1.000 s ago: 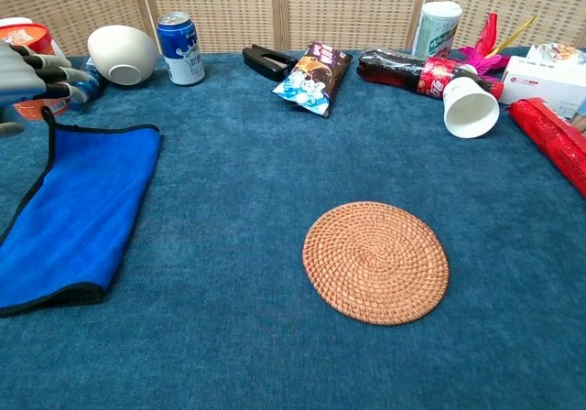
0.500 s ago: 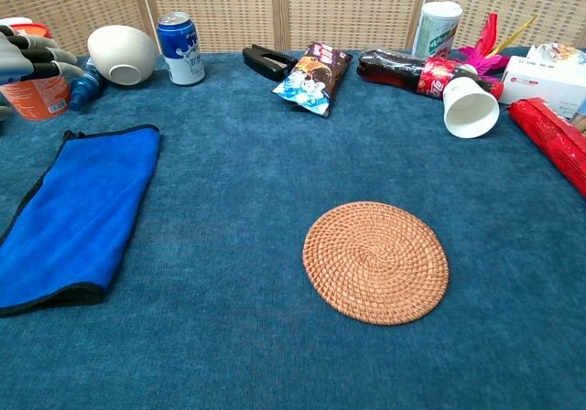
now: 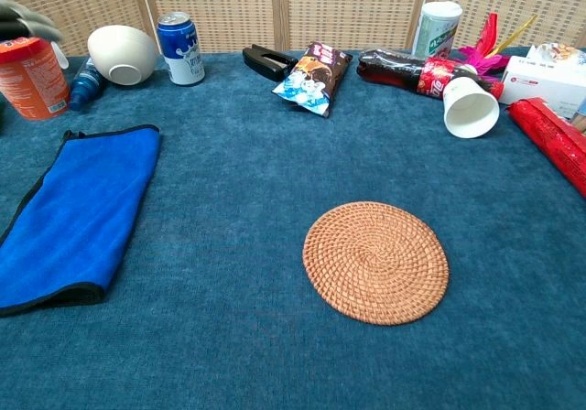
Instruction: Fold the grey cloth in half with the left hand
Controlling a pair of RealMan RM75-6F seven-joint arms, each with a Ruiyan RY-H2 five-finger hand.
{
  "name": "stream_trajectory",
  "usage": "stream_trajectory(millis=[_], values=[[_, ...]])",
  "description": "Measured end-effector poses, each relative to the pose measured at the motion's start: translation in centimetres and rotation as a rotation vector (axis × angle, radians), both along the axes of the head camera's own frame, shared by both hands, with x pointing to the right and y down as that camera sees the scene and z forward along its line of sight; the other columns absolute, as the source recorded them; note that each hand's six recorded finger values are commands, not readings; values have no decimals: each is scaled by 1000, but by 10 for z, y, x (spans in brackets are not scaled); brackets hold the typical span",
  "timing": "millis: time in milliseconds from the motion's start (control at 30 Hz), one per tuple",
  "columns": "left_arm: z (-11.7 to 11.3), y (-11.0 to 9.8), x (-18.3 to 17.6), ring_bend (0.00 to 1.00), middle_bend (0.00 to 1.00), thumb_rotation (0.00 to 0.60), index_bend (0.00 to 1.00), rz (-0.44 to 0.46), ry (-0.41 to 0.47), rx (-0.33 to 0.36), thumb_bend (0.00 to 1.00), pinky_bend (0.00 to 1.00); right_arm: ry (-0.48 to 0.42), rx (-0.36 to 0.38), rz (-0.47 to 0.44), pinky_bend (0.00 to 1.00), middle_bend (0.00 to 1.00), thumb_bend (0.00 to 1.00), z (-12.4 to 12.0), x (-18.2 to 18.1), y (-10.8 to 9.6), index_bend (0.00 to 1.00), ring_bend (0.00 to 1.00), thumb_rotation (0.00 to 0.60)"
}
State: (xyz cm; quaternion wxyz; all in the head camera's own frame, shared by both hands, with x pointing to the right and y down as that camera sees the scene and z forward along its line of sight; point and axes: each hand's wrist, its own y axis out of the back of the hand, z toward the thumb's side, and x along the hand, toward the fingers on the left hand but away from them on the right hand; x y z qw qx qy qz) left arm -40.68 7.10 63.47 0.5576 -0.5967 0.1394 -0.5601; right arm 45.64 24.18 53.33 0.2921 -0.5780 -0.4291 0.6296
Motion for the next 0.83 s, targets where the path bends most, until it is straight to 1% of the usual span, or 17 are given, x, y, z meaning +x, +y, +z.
stream_trajectory(millis=[133, 233, 467, 667, 833], values=[[-16, 8, -12, 0, 0, 600, 28, -59, 38, 22, 308, 66, 20, 36, 6, 0, 0, 0, -1, 2, -2, 28, 0, 600], [-30, 21, -24, 0, 0, 600, 23, -119, 69, 42, 308, 65, 26, 49, 7, 0, 0, 0, -1, 4, -3, 28, 0, 600], [-58, 54, -53, 0, 0, 600, 17, -251, 131, 83, 309, 49, 29, 60, 4, 0, 0, 0, -2, 5, -4, 27, 0, 600], [-77, 83, -71, 0, 0, 600, 23, -336, 176, 115, 309, 21, 32, 75, -1, 0, 0, 0, -5, 5, -5, 27, 0, 600], [-89, 111, -82, 0, 0, 600, 34, -401, 202, 125, 309, 7, 64, 92, -6, 0, 0, 0, -7, 9, -6, 26, 0, 600]])
